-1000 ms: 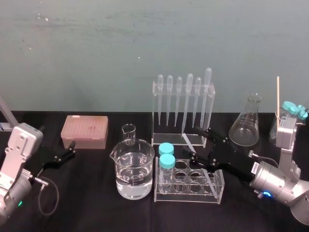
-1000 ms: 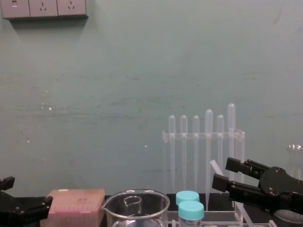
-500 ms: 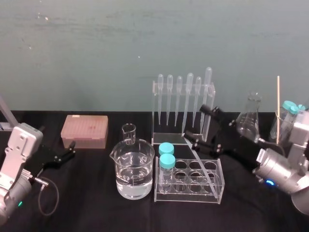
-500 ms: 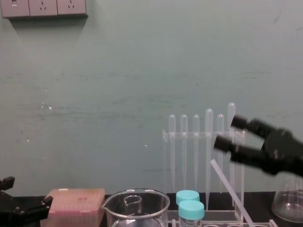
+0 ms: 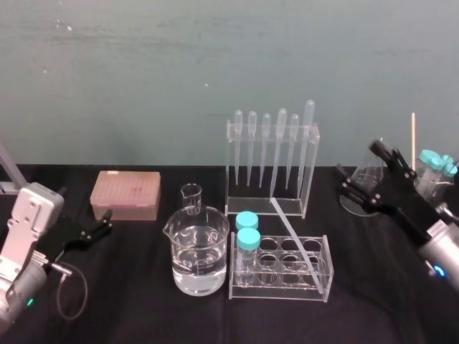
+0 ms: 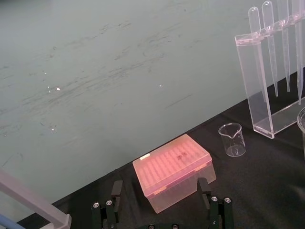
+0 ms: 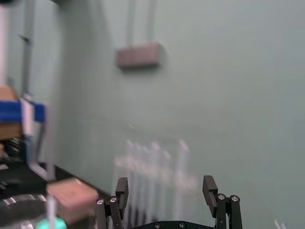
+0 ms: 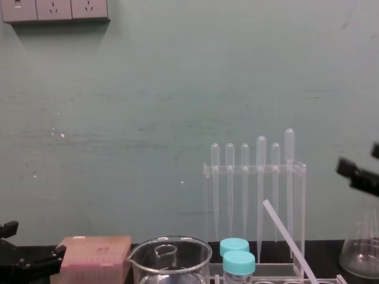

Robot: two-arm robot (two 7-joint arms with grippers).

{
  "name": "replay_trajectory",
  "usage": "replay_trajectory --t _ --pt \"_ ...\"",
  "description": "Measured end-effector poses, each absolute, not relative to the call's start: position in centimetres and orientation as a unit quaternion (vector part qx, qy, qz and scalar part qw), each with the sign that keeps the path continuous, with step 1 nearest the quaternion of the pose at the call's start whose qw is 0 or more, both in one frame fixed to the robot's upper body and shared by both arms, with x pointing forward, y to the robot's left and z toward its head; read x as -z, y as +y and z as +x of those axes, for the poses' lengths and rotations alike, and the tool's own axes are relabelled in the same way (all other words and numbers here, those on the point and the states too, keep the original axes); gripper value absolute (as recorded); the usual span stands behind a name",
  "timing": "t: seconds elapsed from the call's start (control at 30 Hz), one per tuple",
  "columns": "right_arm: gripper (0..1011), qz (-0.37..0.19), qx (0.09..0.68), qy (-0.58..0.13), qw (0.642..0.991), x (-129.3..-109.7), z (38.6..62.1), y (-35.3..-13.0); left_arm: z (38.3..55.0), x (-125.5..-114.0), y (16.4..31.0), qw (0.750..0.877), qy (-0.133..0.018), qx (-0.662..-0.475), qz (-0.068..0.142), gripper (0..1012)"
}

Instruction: Pick up the stirring rod with one hand, then place it down.

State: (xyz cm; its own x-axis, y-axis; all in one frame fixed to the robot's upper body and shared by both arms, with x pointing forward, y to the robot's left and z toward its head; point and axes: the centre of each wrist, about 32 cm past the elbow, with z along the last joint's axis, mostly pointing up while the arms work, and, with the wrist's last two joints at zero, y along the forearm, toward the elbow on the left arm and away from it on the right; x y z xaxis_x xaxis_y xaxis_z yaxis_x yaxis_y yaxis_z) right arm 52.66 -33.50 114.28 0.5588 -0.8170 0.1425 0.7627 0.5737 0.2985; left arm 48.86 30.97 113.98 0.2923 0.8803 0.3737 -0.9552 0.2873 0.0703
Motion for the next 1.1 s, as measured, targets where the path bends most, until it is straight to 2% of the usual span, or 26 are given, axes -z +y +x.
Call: replay_trajectory --t 0.1,0.2,0.37,1.1 --pt "1003 0.075 0.474 -0.099 0.872 -113.7 51.8 -34.0 48.9 -114.0 31.0 0.791 -0.132 -0.58 0.142 1000" --pt "1003 0.025 0.494 -0.044 0.868 -113.1 50.9 -34.6 48.9 -114.0 31.0 0.791 -0.132 -0.58 0.141 1000" --pt "1003 -0.009 0.497 -0.013 0.868 -113.0 50.9 -34.6 48.9 -114.0 31.0 0.791 -0.132 -0.58 0.141 1000" --pt "1003 -0.009 0.497 -0.014 0.868 -113.0 50.9 -34.7 48.9 -114.0 31.0 0.791 -0.132 -0.58 0.141 1000"
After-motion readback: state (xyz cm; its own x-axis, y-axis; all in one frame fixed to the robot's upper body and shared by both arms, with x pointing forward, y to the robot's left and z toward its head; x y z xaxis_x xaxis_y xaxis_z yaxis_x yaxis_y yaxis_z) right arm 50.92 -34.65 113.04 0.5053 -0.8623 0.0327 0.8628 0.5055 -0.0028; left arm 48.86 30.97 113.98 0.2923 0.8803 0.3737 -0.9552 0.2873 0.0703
